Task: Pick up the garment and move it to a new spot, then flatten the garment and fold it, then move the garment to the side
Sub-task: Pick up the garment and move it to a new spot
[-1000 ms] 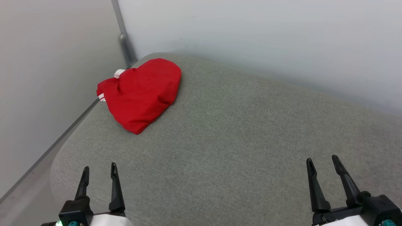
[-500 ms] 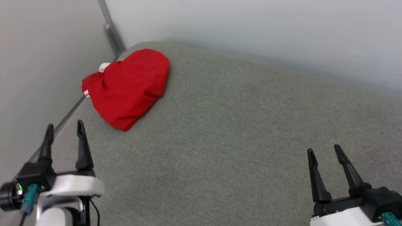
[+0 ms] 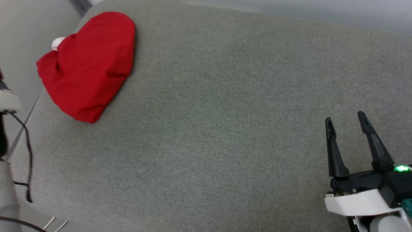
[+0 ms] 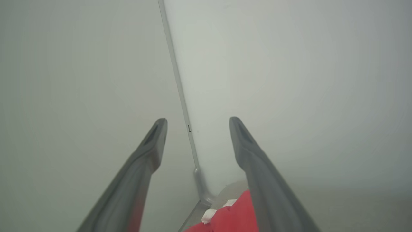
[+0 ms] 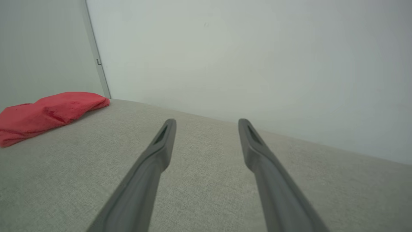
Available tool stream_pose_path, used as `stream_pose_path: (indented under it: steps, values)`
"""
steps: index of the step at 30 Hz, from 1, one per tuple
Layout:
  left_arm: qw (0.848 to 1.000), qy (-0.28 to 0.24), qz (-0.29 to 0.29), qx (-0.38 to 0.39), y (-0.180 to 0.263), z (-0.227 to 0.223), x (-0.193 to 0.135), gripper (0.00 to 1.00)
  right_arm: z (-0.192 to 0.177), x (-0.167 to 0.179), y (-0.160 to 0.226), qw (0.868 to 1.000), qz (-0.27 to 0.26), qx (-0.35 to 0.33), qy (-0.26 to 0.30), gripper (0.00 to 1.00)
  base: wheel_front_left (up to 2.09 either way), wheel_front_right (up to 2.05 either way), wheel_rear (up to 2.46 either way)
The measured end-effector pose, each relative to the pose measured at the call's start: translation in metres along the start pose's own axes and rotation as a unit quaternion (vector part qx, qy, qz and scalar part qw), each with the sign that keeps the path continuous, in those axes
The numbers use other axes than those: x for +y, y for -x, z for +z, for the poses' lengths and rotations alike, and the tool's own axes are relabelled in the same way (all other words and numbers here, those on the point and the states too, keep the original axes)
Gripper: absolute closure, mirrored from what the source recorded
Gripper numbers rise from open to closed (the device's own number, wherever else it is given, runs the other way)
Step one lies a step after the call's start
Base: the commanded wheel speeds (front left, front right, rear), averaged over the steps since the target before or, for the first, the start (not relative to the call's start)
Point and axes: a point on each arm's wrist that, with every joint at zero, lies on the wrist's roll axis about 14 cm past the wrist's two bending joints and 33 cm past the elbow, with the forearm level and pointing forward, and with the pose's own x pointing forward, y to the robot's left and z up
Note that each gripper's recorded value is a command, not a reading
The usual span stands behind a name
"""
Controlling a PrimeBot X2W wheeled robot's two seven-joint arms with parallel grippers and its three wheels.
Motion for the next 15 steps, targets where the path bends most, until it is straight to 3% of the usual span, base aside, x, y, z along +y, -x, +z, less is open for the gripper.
stream_pose_path:
  steps: [6, 11, 13, 14, 15]
  values:
    - [0.999, -0.028, -0.011, 0.042, -0.047, -0.034, 0.002, 0.0, -0.017, -0.02, -0.01, 1.0, -0.02, 0.005, 0.012, 0.0, 0.0, 0.0, 0.0]
    - [0.985, -0.019, -0.052, 0.163, -0.074, -0.098, -0.028, 0.0, -0.038, -0.039, -0.016, 0.999, -0.036, 0.015, 0.018, 0.0, 0.0, 0.0, 0.0]
    - [0.976, -0.012, -0.072, 0.207, -0.074, -0.117, -0.042, 0.0, -0.044, -0.043, -0.017, 0.999, -0.037, 0.019, 0.021, 0.0, 0.0, 0.0, 0.0]
    - [0.956, 0.001, -0.099, 0.275, -0.068, -0.145, -0.059, 0.0, -0.051, -0.045, -0.02, 0.999, -0.037, 0.021, 0.023, 0.0, 0.0, 0.0, 0.0]
    - [0.95, 0.005, -0.106, 0.295, -0.066, -0.151, -0.064, 0.0, -0.053, -0.046, -0.02, 0.999, -0.037, 0.022, 0.023, 0.0, 0.0, 0.0, 0.0]
